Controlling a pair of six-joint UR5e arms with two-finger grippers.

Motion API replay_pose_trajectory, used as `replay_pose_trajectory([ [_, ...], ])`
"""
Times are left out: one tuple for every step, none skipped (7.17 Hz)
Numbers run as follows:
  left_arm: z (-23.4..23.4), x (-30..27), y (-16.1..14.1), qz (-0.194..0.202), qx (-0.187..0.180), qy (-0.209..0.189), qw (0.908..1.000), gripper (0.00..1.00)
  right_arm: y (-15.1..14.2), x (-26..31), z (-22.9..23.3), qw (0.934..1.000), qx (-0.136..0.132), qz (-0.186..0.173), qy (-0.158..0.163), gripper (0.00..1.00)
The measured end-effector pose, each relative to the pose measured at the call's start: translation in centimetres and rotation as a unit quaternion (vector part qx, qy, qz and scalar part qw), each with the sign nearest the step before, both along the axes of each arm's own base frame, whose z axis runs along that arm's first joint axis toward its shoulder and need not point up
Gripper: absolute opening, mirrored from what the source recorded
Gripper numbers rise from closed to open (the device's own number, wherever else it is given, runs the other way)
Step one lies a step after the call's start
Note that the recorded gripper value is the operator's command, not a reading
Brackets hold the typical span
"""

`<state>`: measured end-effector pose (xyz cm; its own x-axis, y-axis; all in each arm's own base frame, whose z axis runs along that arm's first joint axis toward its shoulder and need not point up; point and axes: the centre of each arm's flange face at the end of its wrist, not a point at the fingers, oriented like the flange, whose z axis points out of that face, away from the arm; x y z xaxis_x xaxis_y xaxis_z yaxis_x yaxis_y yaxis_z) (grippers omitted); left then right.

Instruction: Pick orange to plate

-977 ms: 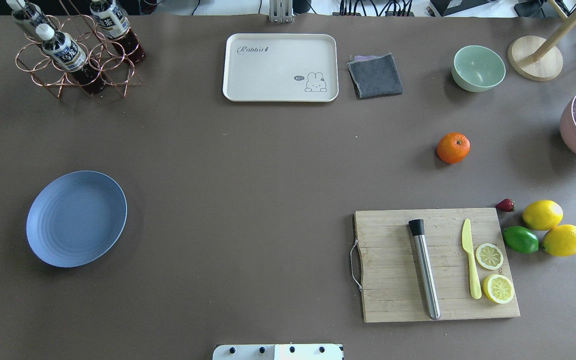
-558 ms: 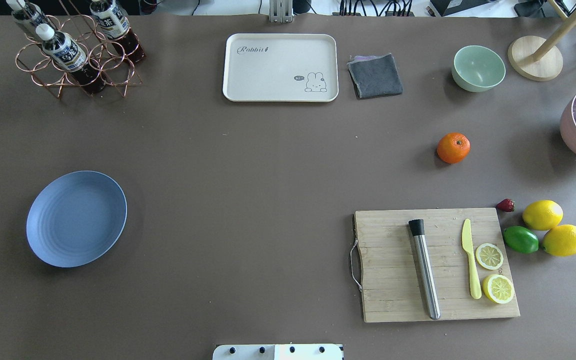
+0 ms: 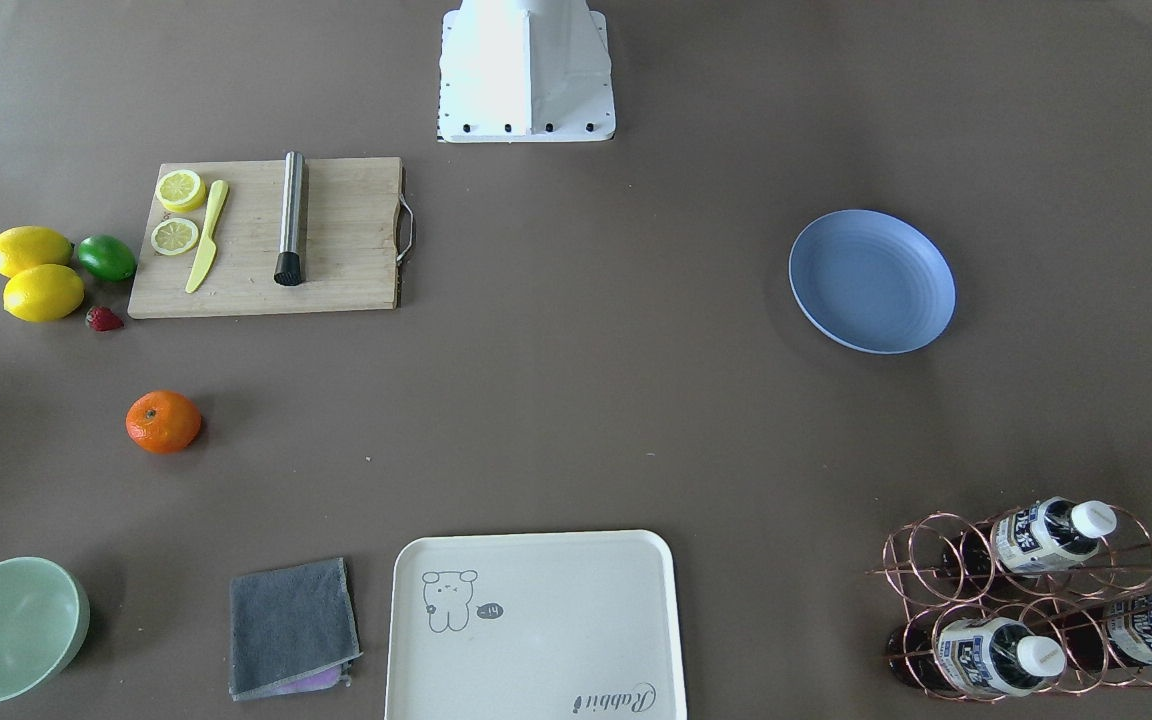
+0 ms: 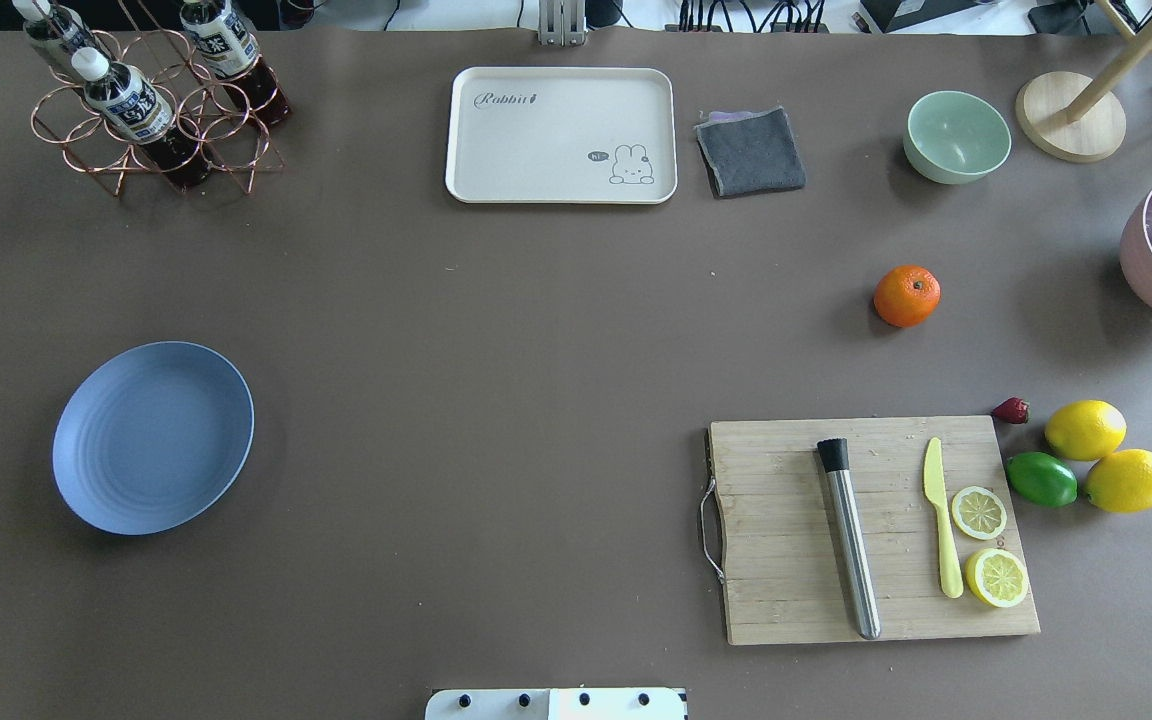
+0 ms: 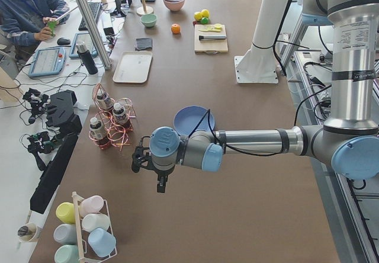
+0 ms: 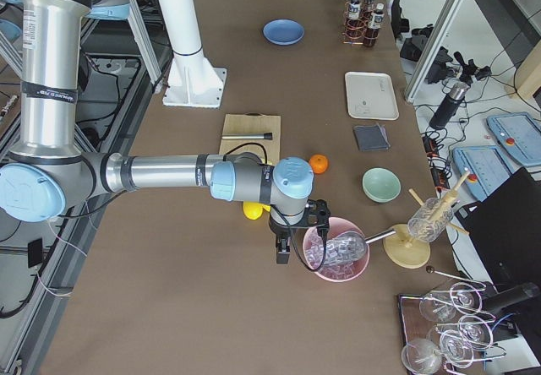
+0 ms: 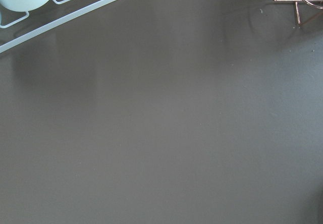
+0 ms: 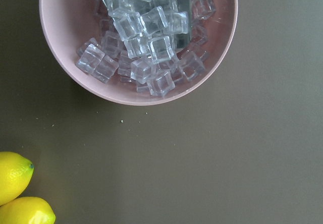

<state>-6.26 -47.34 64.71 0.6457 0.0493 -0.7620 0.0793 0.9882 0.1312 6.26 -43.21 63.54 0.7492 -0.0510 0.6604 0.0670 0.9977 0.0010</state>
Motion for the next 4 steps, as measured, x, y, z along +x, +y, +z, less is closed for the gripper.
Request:
replay_pose_trajectory([
  [-0.7, 0.0, 0.0, 0.000, 0.008, 0.000, 1.0000, 0.98, -0.1, 0.0, -0.1, 1.0000, 0.001, 0.000, 0.000, 1.00],
  [-1.2, 0.0, 0.1, 0.000, 0.014, 0.001, 0.9999, 0.98, -0.2, 0.0, -0.2, 1.0000, 0.002, -0.001, 0.000, 1.00],
  [-1.7, 0.0, 0.2, -0.001, 0.019, 0.001, 0.9998, 0.98, -0.2, -0.1, -0.2, 1.0000, 0.003, -0.001, 0.000, 1.00],
  [-2.5, -0.1, 0.1, -0.001, 0.026, 0.001, 0.9997, 0.98, -0.3, -0.1, -0.3, 1.0000, 0.007, -0.001, -0.001, 1.00],
])
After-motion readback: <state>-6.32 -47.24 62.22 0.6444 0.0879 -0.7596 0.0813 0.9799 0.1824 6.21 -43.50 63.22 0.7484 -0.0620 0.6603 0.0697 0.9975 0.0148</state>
